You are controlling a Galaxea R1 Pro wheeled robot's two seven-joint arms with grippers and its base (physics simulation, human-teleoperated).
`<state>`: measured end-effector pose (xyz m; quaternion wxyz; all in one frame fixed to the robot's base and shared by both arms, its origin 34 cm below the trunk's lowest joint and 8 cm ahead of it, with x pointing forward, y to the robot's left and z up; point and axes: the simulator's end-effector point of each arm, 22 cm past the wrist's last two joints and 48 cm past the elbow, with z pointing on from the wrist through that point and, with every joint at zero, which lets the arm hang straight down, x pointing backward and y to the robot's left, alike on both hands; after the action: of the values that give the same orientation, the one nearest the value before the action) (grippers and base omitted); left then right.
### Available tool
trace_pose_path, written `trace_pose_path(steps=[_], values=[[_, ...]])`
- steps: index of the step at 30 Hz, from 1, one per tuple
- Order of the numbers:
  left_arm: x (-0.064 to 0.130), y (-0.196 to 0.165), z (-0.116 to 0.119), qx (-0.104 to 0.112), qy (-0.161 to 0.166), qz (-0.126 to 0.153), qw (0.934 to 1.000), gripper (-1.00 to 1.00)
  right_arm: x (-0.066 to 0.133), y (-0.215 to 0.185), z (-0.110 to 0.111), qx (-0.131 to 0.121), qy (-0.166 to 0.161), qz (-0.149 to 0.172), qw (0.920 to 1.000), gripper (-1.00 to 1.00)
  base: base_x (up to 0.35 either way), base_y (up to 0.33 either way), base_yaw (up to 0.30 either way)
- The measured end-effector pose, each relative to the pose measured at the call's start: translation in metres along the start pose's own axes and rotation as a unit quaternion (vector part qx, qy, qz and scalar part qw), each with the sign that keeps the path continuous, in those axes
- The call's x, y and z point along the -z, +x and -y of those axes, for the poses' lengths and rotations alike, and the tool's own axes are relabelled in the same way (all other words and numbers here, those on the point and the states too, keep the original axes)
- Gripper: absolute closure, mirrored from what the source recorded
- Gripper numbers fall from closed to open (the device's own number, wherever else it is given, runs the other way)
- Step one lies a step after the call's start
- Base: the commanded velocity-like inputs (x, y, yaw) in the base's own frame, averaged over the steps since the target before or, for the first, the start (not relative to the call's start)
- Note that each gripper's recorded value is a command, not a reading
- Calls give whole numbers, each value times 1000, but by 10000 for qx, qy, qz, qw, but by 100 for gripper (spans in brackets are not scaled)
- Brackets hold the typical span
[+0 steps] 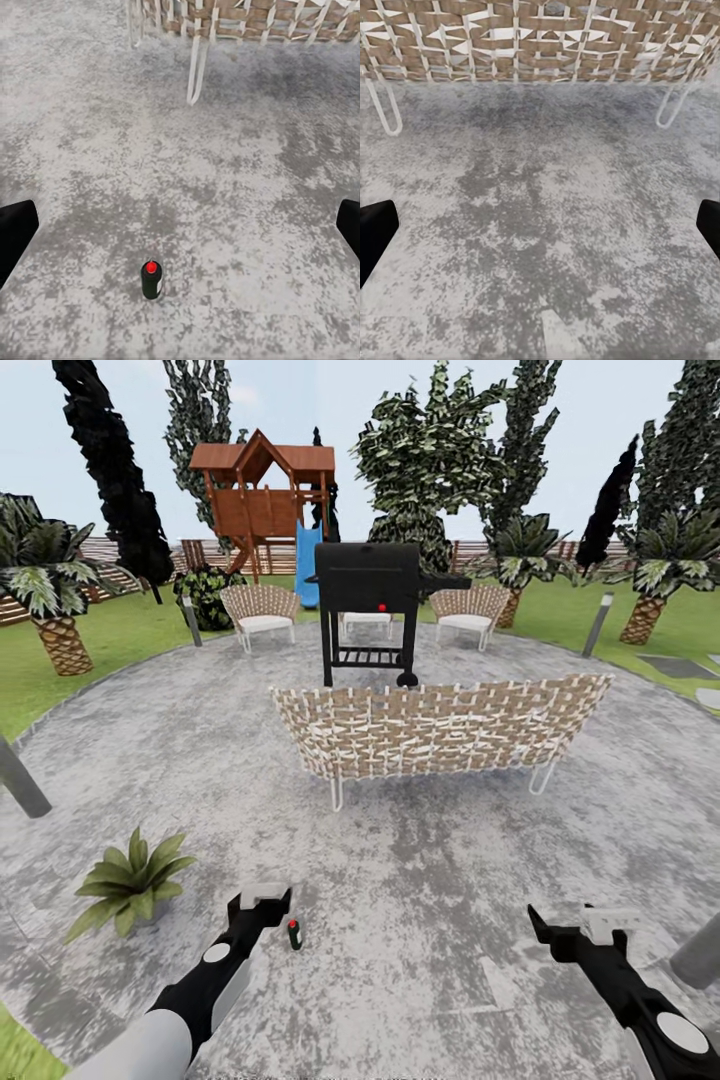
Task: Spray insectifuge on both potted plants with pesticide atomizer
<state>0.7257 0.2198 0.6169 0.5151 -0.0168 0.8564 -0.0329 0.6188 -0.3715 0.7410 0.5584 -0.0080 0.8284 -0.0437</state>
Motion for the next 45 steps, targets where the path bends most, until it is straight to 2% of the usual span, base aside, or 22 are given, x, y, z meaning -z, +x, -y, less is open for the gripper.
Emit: trace_pose_path(steps=[7,23,45], values=[[-6,18,-1,1,-1,-50,10000,-100,-5,18,-3,-14,-12,-60,10000,-100,0,0,92],[-20,61,-8,-7,-32,-162,9999,-100,-16,60,-8,-25,-35,-184,9998,-100,0,0,-141],[-35,106,-13,-19,-42,-191,9998,-100,-27,103,-13,-20,-41,-190,9998,-100,0,0,-5]])
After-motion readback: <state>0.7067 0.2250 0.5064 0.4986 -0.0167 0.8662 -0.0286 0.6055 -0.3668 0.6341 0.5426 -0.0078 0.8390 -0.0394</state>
